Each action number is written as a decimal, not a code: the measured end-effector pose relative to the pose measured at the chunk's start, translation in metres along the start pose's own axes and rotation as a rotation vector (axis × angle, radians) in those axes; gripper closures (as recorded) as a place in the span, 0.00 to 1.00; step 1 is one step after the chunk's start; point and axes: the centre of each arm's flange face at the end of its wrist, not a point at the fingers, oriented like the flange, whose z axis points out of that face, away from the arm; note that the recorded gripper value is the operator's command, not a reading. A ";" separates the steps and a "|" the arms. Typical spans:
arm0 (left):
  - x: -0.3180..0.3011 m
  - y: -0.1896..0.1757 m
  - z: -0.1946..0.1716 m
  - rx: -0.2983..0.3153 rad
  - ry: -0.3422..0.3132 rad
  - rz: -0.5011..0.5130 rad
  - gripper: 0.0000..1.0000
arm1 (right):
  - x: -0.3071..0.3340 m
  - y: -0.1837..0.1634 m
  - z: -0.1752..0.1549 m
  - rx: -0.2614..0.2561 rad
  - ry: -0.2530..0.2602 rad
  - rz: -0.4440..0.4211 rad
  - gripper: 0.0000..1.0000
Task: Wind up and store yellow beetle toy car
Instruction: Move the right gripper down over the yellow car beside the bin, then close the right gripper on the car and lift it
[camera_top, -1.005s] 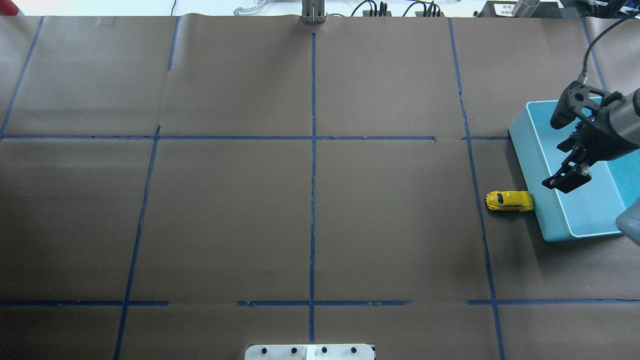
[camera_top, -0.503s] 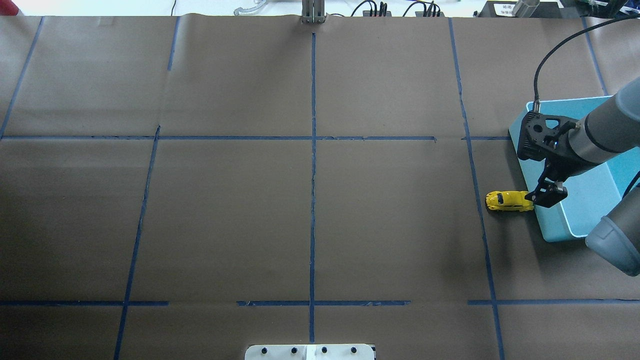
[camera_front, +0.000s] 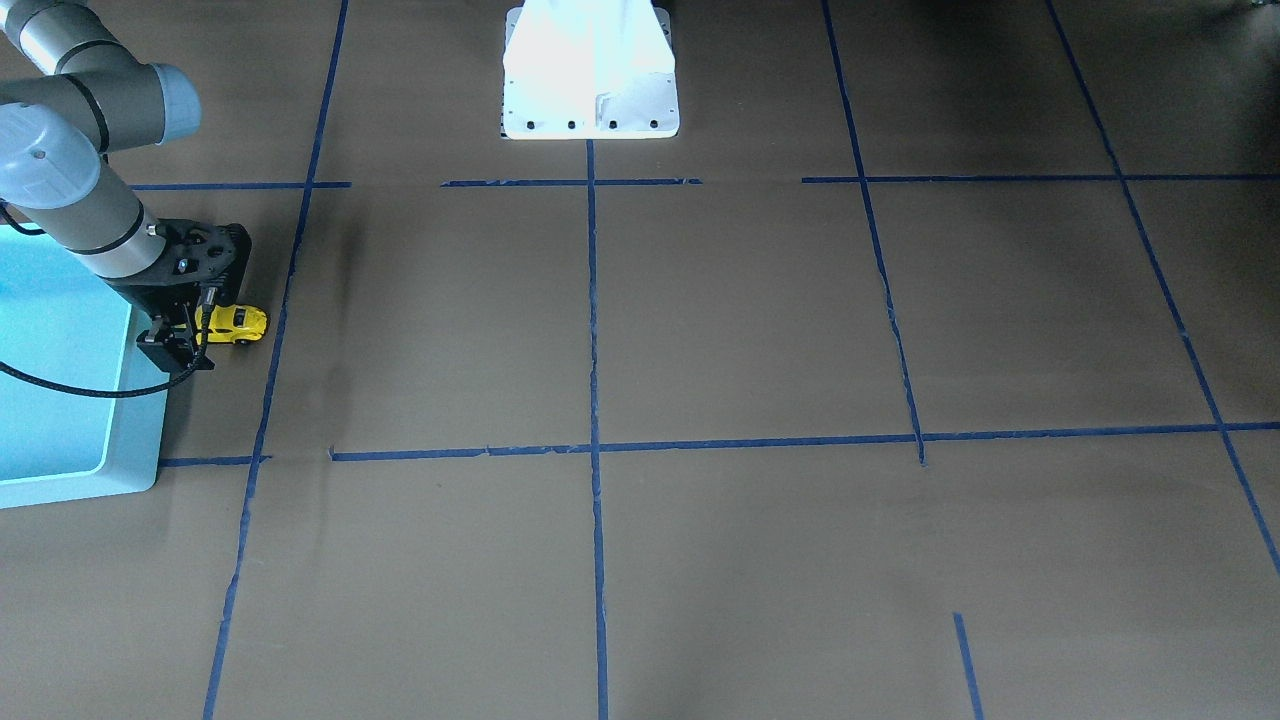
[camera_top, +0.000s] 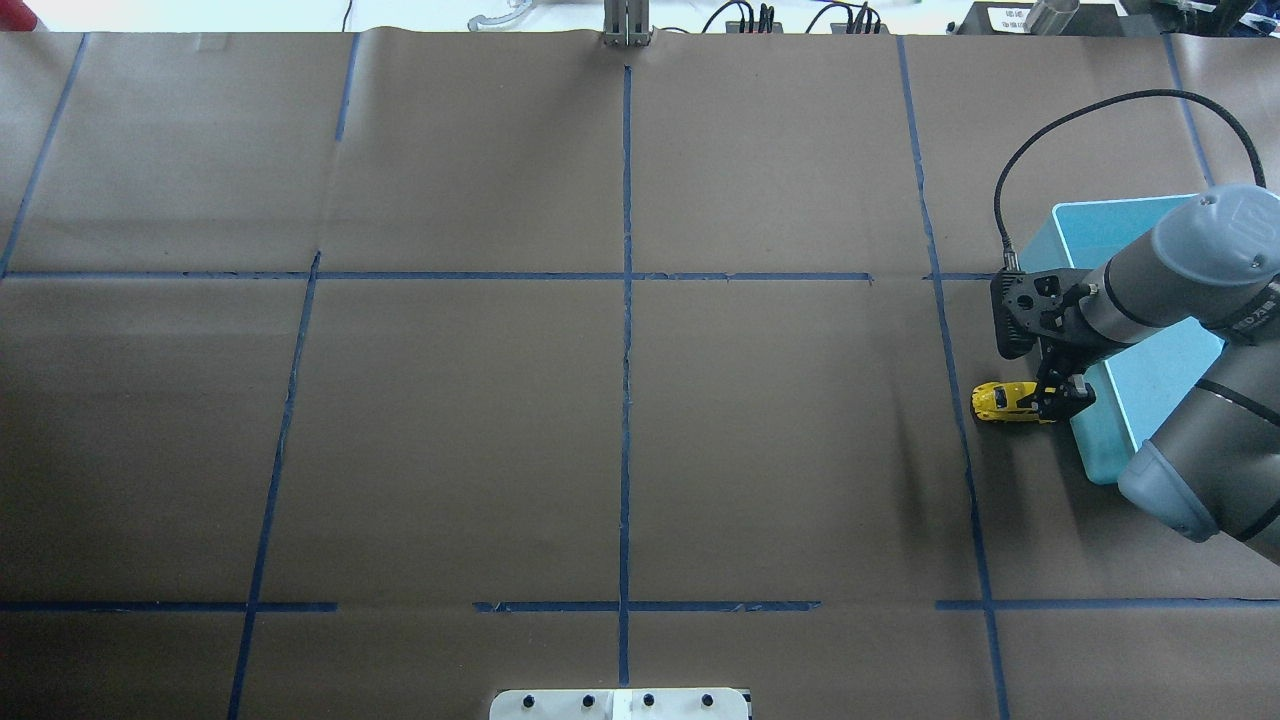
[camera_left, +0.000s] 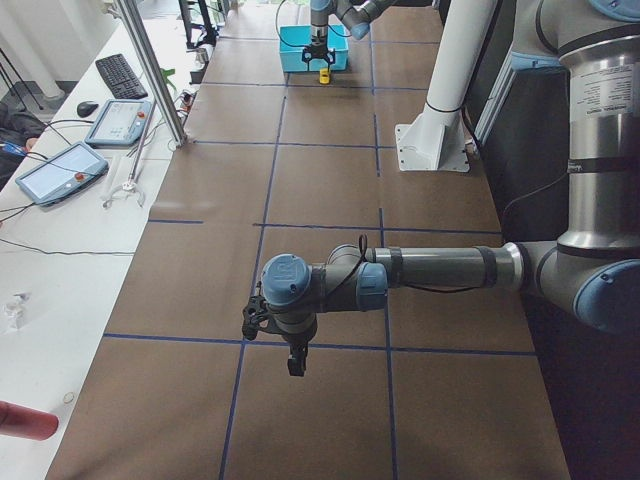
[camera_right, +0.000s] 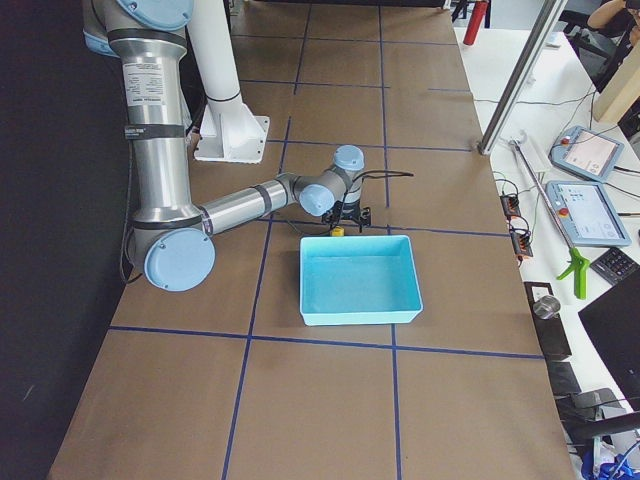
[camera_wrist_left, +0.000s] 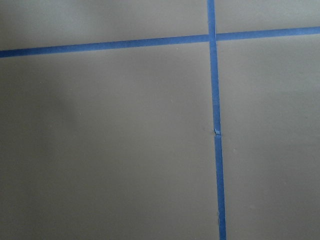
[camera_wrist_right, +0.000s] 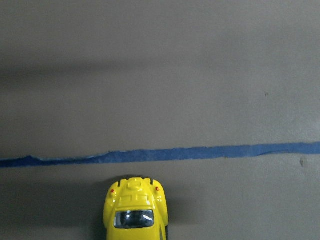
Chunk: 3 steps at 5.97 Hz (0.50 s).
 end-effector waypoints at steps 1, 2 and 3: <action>0.001 -0.001 -0.001 0.004 0.000 0.004 0.00 | -0.004 -0.006 -0.002 0.005 0.007 -0.012 0.00; 0.002 -0.002 -0.002 0.008 0.000 0.008 0.00 | -0.009 -0.009 -0.012 0.018 0.014 -0.022 0.00; 0.003 -0.004 -0.004 0.011 0.000 0.011 0.00 | -0.017 -0.006 -0.015 0.016 0.012 -0.029 0.00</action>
